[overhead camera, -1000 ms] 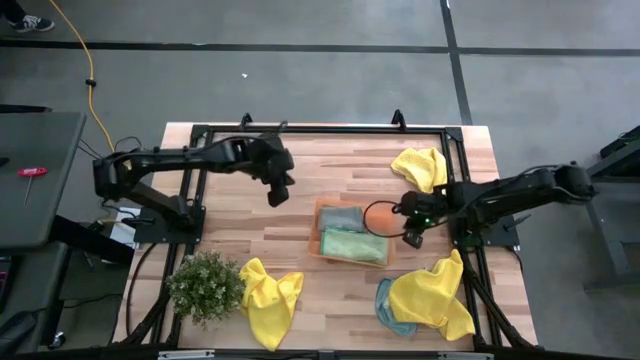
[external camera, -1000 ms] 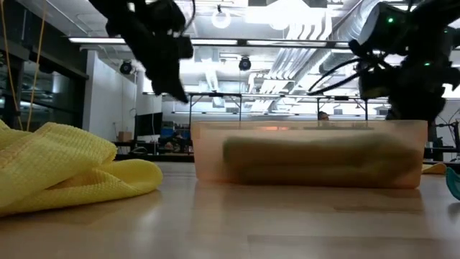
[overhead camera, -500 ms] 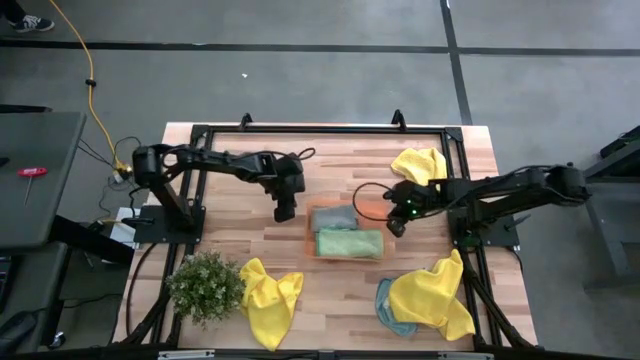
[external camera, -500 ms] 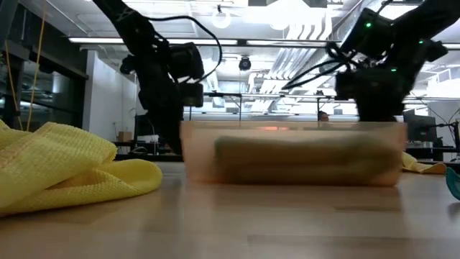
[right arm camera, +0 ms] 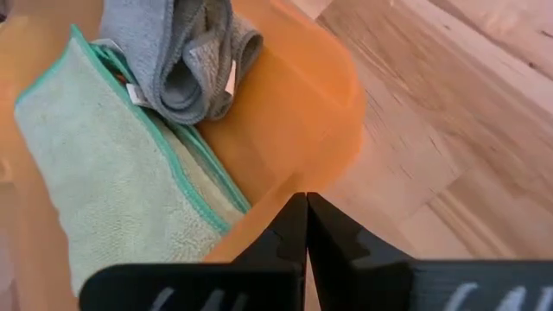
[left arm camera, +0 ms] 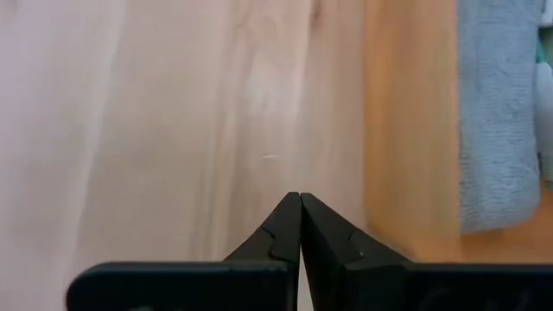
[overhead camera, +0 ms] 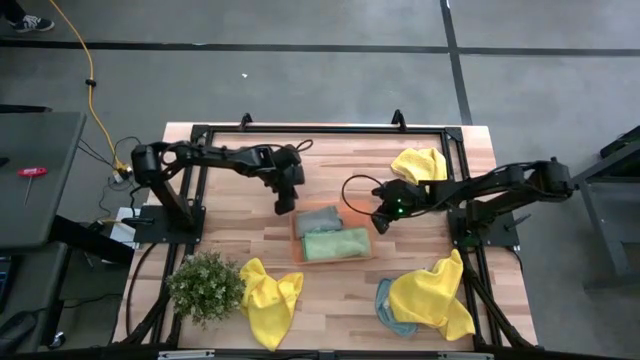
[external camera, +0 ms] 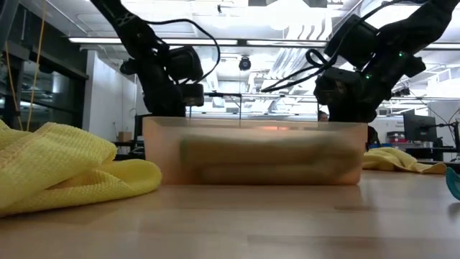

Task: Fold microfiber towels
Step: Move the orange bin to the center of the table, then fold the top right yellow microfiber towel

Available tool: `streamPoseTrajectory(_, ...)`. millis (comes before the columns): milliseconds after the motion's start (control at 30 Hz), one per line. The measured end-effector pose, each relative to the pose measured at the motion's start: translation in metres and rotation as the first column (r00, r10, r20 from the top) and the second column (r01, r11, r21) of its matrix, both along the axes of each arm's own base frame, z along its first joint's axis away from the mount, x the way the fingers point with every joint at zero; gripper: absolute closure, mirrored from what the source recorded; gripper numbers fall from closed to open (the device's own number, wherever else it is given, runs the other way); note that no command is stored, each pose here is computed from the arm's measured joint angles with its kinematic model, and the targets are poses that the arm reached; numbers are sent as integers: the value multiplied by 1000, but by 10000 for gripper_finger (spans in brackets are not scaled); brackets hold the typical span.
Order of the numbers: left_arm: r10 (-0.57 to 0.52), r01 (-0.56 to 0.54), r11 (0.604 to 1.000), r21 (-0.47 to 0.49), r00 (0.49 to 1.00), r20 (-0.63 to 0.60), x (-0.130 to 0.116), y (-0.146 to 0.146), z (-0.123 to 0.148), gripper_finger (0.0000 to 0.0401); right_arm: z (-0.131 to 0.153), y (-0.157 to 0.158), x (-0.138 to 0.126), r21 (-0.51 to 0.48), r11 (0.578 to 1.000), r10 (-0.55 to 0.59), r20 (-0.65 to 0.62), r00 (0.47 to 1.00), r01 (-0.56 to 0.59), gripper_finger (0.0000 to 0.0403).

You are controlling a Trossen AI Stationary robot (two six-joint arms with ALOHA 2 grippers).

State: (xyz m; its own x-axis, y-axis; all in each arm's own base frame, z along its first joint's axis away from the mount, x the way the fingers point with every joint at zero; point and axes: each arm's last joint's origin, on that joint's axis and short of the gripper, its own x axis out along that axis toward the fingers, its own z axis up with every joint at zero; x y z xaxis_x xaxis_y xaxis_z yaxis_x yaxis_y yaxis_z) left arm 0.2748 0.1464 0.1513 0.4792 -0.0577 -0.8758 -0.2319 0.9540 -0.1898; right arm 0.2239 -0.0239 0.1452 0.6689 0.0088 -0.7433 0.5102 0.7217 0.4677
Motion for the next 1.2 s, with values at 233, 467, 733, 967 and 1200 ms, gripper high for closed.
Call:
streamPoseTrajectory(233,100,-104,994,33,989,108,-12,31,28,401,17,-7,0,-74,997,17,-168,986,-30,403)
streamPoseTrajectory(467,160,-238,957,167,910,383,-37,46,111,401,51,-42,-15,-307,949,-212,-461,862,69,403)
streamPoseTrajectory(733,201,-320,937,140,821,534,-52,28,153,401,34,-65,-63,-149,947,-302,-715,631,284,402)
streamPoseTrajectory(967,165,-275,952,132,827,537,-43,14,154,401,11,-57,-79,-37,937,-251,-762,596,348,344)
streamPoseTrajectory(1200,153,-269,952,149,834,530,-37,5,154,401,-1,-54,-84,-18,934,-245,-759,603,357,222)
